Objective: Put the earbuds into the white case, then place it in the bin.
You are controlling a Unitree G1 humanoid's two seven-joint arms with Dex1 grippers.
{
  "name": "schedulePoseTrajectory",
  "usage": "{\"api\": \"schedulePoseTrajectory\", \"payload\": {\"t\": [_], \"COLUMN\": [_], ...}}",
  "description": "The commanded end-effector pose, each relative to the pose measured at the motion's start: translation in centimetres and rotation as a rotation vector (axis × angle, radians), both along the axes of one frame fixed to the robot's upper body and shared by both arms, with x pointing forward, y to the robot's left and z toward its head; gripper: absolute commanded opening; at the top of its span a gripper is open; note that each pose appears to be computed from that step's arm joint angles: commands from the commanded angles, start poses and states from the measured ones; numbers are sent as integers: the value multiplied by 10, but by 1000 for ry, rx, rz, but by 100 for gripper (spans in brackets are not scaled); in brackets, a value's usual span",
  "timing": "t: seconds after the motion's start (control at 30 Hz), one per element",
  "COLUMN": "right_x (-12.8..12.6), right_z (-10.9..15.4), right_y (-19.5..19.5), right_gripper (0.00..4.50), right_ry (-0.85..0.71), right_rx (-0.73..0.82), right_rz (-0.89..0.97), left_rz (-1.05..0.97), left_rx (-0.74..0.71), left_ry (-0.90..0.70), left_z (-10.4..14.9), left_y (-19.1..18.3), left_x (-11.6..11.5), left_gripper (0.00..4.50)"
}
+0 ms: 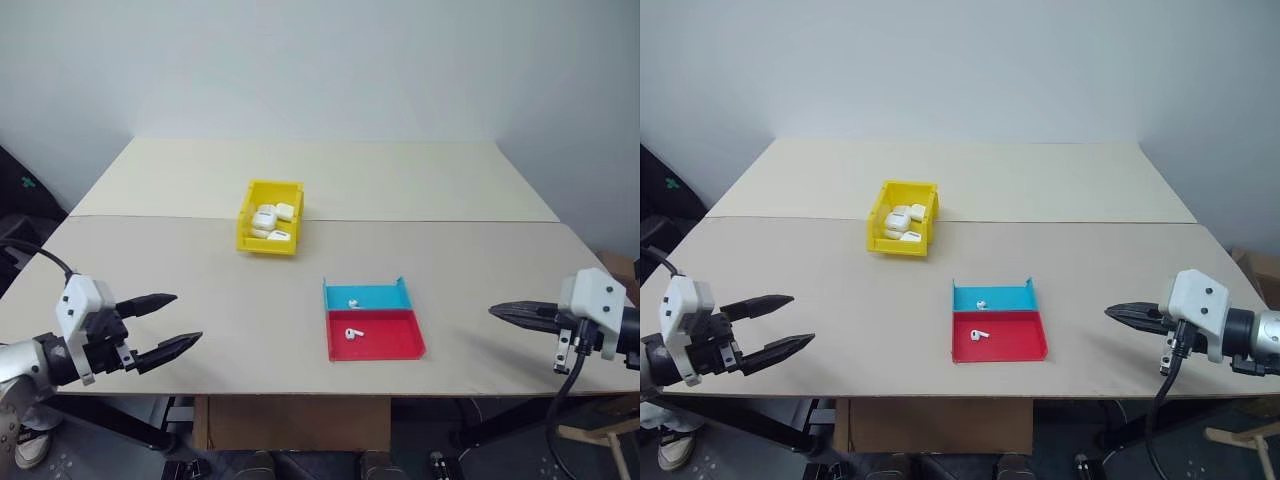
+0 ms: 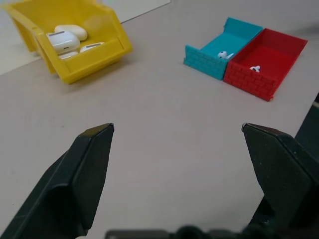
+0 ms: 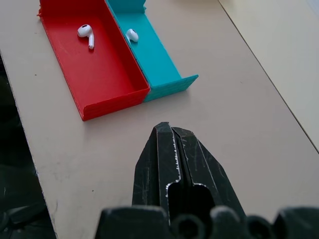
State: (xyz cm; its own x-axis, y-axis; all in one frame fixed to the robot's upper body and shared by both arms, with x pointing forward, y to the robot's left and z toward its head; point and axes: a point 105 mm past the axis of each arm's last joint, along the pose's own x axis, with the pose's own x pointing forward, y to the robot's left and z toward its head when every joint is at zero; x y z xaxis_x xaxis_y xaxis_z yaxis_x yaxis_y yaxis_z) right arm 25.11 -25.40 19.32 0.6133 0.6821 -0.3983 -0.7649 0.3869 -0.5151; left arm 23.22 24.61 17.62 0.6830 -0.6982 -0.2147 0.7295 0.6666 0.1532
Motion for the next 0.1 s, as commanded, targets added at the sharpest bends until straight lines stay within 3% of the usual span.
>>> {"api": "schedulePoseTrajectory", "payload": {"t": [0.03,0.1], "right_x": [2,5], "right_z": [11,12], "right_y": [2,1], "right_gripper": [0,0], "right_ry": [-46,-53], "right_rx": [-21,-19], "right_rz": [32,28], "left_rz": [-28,-55], "left_rx": [14,-14], "left_ry": [-61,-32], "left_z": [13,13], "left_y": [-7,-10], "left_x": [-5,-10], "left_gripper": [448,448]}}
